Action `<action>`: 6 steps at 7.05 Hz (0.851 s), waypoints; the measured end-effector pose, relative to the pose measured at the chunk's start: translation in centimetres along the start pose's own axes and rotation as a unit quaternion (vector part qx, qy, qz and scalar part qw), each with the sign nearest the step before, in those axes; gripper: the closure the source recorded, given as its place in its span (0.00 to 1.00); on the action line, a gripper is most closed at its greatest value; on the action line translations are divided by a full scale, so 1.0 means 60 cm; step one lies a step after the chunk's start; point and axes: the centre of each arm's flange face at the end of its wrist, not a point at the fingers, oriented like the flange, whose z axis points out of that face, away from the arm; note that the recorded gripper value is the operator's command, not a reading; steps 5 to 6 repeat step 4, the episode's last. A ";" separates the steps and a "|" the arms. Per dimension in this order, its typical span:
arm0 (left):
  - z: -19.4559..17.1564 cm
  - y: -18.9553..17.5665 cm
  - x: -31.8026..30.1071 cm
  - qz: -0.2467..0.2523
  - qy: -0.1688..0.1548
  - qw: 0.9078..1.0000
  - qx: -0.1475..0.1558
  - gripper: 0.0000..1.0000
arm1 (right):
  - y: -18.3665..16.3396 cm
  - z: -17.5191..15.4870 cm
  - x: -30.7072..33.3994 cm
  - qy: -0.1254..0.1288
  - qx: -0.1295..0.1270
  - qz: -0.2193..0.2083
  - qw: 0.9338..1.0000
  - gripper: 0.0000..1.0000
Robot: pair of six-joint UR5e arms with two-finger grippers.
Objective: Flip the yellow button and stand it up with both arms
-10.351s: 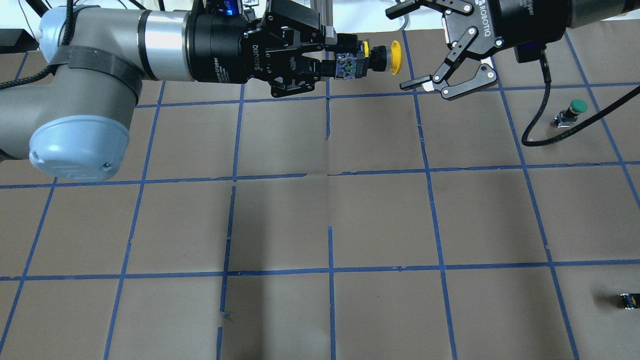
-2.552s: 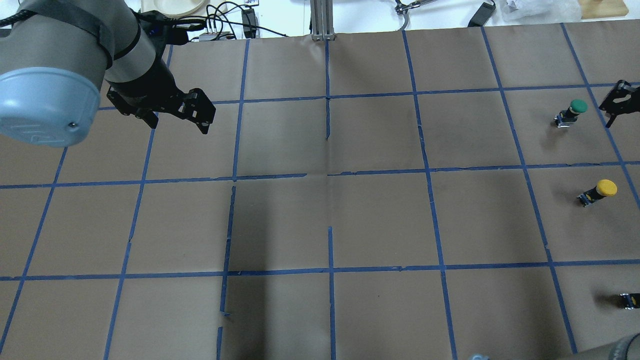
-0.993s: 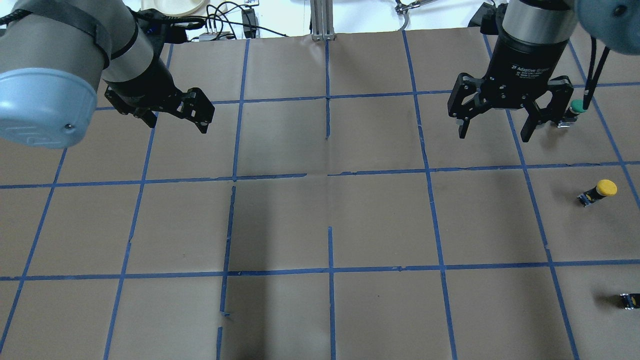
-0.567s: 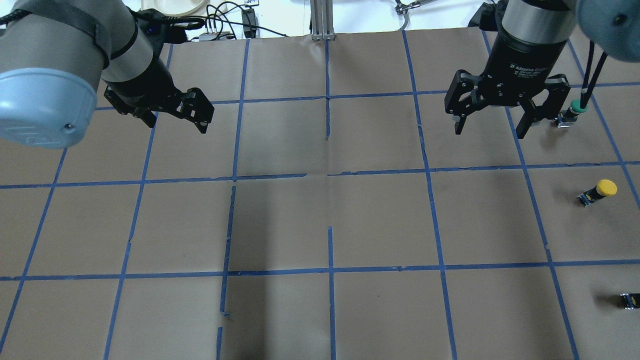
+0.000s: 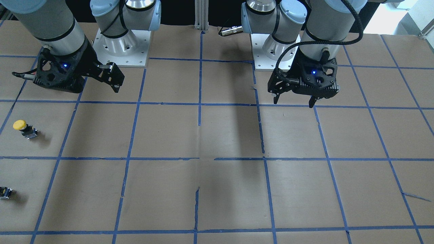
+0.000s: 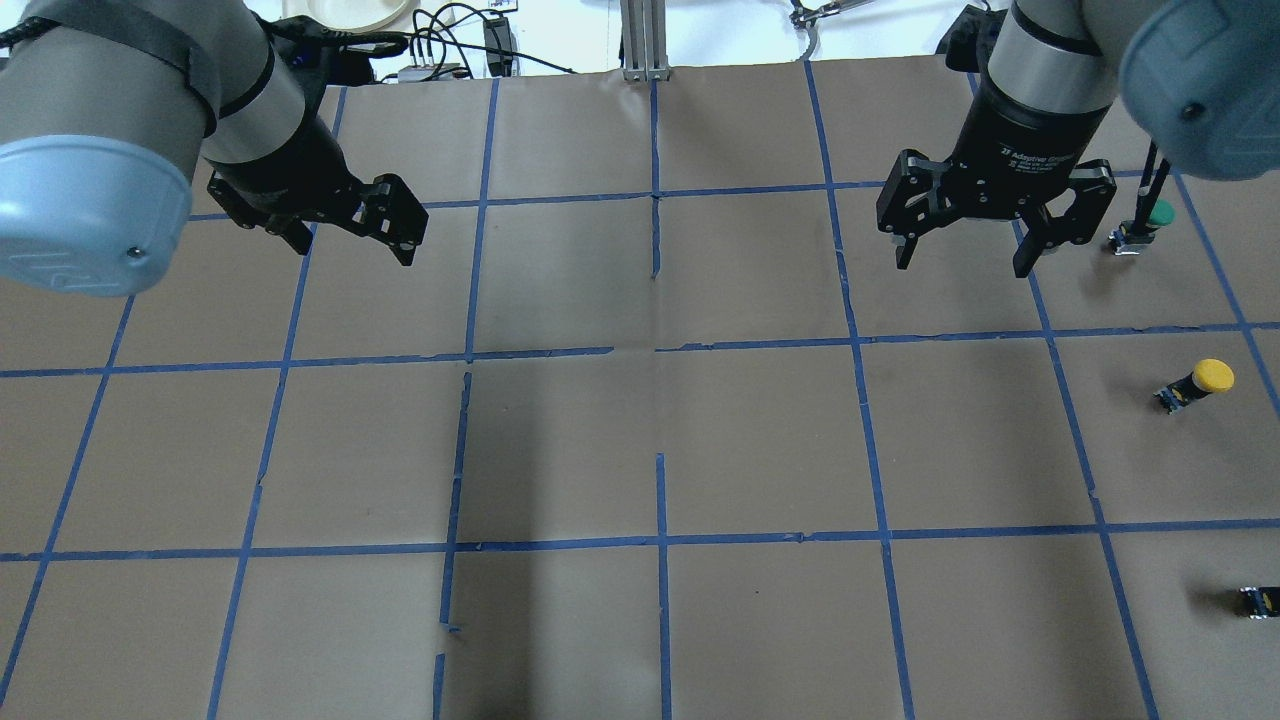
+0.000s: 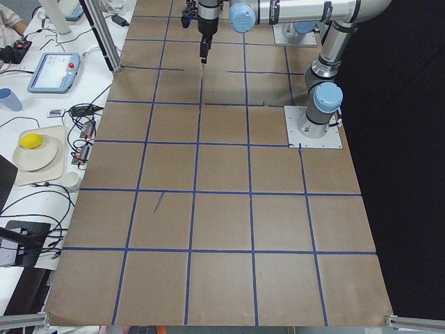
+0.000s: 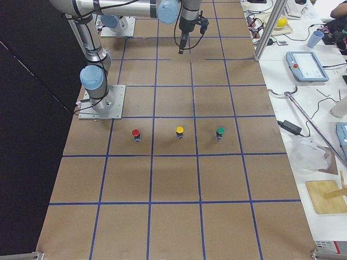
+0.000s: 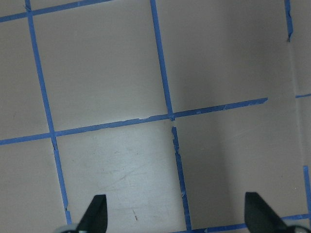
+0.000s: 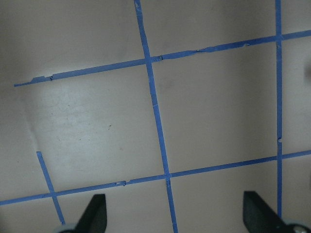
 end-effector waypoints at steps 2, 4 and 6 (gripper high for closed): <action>0.001 0.000 0.000 0.000 0.000 1.000 -0.001 0.00 | 0.006 -0.010 -0.002 -0.010 0.007 -0.006 1.000 0.00; 0.002 0.000 0.000 0.000 0.000 1.000 -0.001 0.00 | 0.006 -0.012 -0.002 -0.010 0.008 -0.015 1.000 0.00; 0.002 0.000 0.000 0.000 0.000 1.000 -0.001 0.00 | 0.006 -0.012 -0.002 -0.010 0.008 -0.015 1.000 0.00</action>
